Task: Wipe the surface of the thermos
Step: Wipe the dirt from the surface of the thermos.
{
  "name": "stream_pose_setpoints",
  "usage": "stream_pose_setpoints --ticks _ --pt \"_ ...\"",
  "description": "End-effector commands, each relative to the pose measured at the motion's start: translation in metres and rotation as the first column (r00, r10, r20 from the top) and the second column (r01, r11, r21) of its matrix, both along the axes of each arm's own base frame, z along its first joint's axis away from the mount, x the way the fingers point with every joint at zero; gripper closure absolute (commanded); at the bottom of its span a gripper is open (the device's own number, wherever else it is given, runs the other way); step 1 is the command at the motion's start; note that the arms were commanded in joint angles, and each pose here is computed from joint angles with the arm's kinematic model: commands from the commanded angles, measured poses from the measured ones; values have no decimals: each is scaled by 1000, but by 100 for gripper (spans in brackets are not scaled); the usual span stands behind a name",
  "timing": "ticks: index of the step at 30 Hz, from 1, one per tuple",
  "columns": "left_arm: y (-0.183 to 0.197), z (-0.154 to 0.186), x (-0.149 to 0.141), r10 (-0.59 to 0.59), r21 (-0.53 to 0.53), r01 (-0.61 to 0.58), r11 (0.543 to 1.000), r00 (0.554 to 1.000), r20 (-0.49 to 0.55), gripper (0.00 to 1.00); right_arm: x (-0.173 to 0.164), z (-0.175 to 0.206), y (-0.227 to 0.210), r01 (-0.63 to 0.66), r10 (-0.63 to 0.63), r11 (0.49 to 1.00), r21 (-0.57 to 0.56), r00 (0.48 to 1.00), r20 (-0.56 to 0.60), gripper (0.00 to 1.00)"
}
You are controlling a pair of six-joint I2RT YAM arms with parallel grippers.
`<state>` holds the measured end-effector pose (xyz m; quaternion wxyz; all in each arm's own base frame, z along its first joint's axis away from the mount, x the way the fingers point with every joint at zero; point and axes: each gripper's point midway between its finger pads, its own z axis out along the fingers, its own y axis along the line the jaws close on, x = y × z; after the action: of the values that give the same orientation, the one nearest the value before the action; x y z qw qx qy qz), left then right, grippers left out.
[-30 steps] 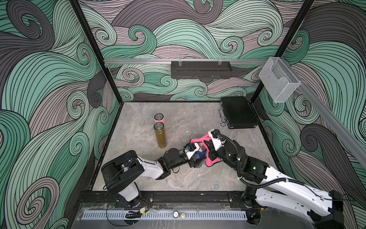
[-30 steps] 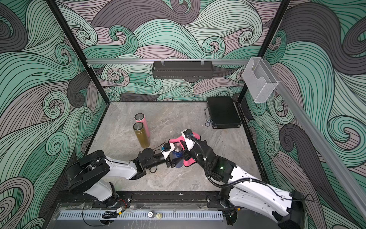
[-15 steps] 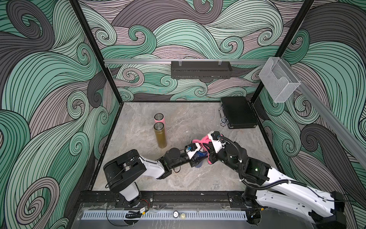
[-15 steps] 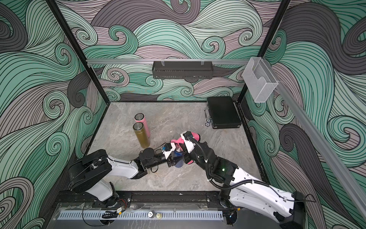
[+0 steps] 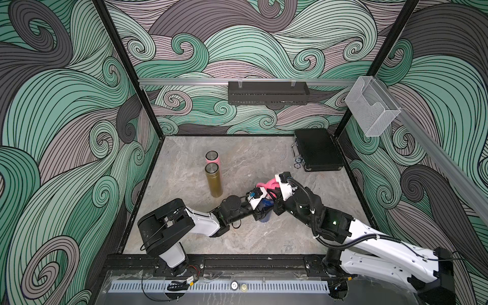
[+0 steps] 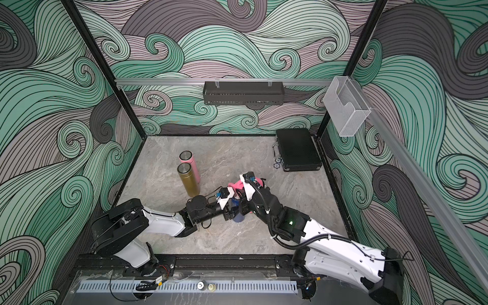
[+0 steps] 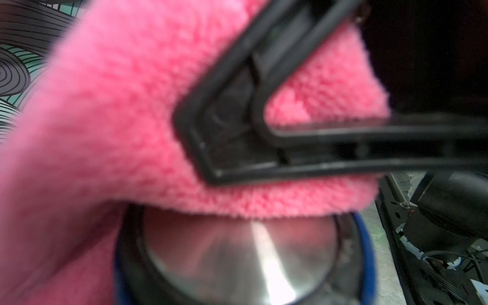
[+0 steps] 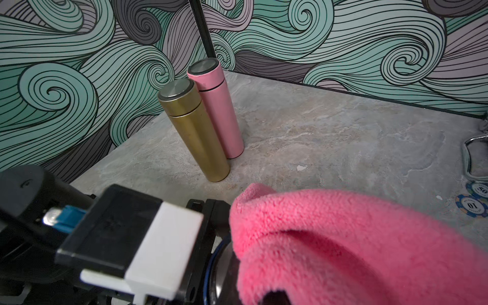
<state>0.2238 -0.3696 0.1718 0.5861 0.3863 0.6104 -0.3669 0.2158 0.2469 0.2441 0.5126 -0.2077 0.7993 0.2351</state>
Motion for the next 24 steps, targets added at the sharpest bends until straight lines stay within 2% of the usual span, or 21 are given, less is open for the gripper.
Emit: stream_pose_setpoints --ticks 1,6,12,15,20,24 --pt "1 24 7 36 -42 -34 999 998 47 100 -11 -46 -27 29 -40 993 -117 994 -99 100" --pt "-1 24 9 36 -36 -35 999 998 47 100 -39 -41 2 -160 157 987 -12 978 -136 100" --pt "-5 23 10 30 -34 -29 999 999 41 100 -41 -39 20 -205 204 979 8 969 -143 100" --pt "-6 23 10 29 -34 -27 999 999 40 100 -35 -40 19 -177 174 984 -11 975 -134 100" --pt "-6 23 7 13 -35 -11 999 999 44 100 -10 -50 -18 15 -25 996 -84 992 -127 100" --pt "-7 26 5 3 -40 -1 999 999 50 100 -9 -61 -40 68 -89 988 -138 984 -152 100"
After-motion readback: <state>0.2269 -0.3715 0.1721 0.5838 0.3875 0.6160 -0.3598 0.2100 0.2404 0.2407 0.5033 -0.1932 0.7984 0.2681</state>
